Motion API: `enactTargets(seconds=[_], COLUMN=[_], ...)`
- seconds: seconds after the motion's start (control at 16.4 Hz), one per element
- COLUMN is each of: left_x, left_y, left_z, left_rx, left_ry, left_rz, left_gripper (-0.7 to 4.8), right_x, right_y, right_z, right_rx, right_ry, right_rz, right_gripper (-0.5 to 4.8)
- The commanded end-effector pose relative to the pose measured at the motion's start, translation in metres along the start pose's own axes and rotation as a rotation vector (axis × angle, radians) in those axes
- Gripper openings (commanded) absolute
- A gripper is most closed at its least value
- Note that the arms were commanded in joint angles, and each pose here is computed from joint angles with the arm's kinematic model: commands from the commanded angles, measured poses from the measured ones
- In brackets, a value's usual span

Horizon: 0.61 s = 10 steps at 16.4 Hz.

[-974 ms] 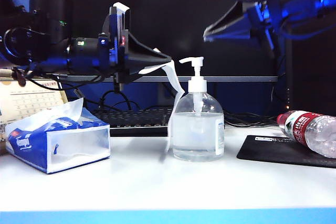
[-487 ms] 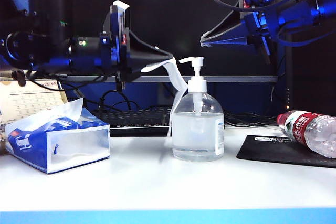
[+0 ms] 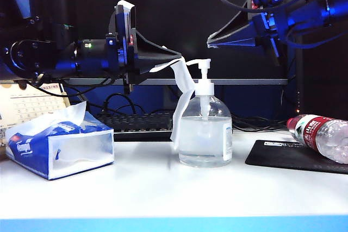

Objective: Pull out a tissue from the tissue dispenser, then press the switch of the alcohol sanitizer bottle to drop some sanitizer on the paper tissue, and finally place the treated tissue on the table.

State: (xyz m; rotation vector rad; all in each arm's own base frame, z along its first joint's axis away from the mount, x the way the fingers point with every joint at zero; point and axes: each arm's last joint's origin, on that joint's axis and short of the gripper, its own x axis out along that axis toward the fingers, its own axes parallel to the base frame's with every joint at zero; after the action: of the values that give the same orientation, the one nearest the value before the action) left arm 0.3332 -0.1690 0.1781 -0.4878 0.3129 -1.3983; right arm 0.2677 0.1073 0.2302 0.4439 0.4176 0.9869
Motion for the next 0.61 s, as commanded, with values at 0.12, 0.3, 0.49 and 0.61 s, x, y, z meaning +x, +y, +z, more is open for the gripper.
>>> enactTargets(seconds=[0.12,0.3,0.49,0.61], left_x=[0.000,0.000,0.000,0.000], left_y=[-0.001,-0.001,-0.001,-0.001], left_z=[0.003,0.002,0.003,0.003], left_rx=[0.018,0.017,0.018,0.019], left_ry=[-0.008,-0.007,-0.018,-0.018], left_rz=[-0.007,-0.004,0.011,0.011], left_gripper=[-0.06,-0.06,-0.06,-0.06], right_x=[0.006,0.010,0.016,0.021], right_y=[0.000,0.002,-0.001,-0.002], right_z=[0.010,0.020,0.019,0.011], right_rx=[0.001,-0.018,0.002,0.030], right_ry=[-0.039,-0.051,-0.016,0.034], right_rz=[0.045,0.063,0.087,0.098], right_gripper=[-0.05,-0.05,-0.05,-0.05])
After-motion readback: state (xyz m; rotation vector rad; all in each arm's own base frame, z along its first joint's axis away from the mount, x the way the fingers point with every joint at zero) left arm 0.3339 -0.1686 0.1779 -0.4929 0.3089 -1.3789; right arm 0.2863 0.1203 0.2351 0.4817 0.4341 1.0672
